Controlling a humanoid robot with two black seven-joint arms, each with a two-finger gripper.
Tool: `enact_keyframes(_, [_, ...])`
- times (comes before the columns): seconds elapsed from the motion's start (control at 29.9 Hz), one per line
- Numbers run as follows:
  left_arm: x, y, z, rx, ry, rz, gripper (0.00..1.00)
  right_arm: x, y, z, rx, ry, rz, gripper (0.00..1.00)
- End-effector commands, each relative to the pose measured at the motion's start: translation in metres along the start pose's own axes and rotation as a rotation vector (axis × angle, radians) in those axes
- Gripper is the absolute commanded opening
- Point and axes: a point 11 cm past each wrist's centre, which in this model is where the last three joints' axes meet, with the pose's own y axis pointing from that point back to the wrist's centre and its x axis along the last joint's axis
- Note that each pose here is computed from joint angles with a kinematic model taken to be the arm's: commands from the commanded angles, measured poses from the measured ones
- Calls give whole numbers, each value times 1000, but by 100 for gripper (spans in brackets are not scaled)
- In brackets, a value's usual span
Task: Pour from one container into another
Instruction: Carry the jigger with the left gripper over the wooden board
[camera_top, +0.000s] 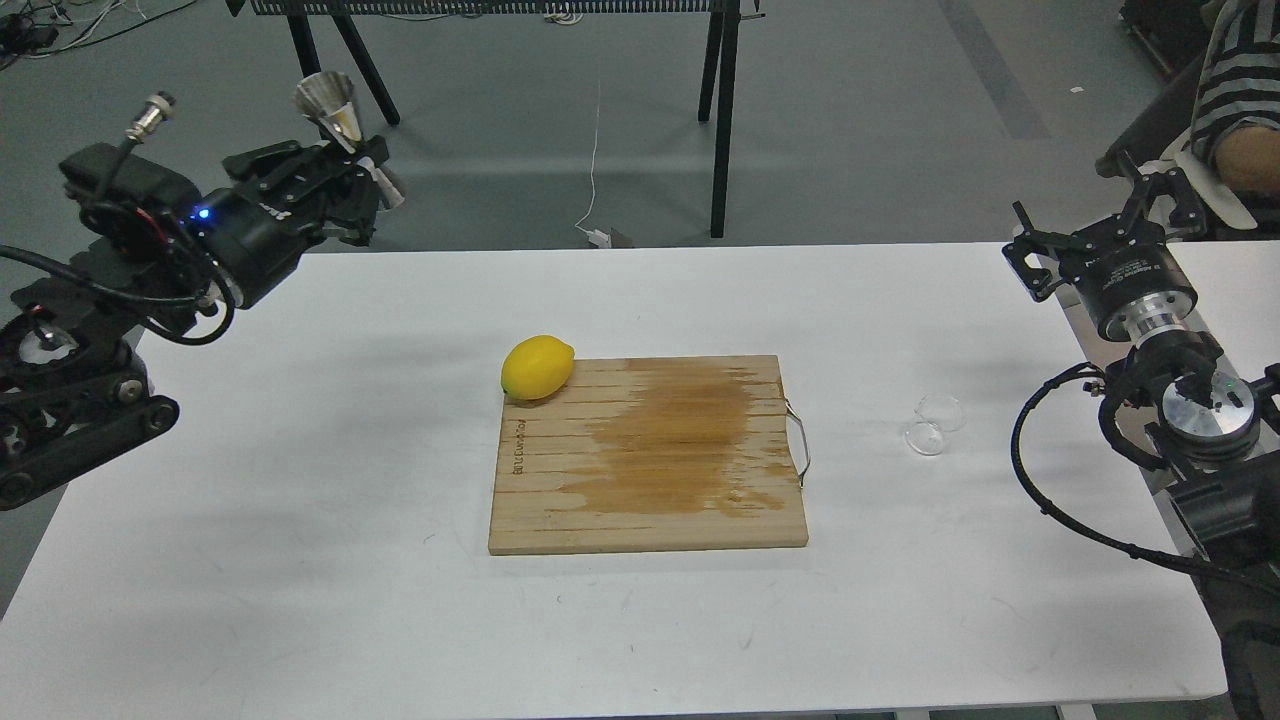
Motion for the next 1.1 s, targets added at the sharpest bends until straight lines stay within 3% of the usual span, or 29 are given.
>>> enact_keyframes(0.0, [-7,-27,54,-159,-68,9,1,7,3,-4,-1,11,21,100])
enact_keyframes(0.17, [-31,-52,126,-328,-86,-49,1,8,3,-6,-18,42,28,100])
enact_keyframes(0.37, [-60,-72,186,-417,-60,-83,1,9,1,-12,-9,55,37,100])
enact_keyframes(0.74, [-108,-99,252,-483,-9,-149,1,13,3,-17,-5,68,69,100])
enact_keyframes(1.07, [-154,-94,192,-354,-104,-265,1,14,4,-20,-3,73,73,100])
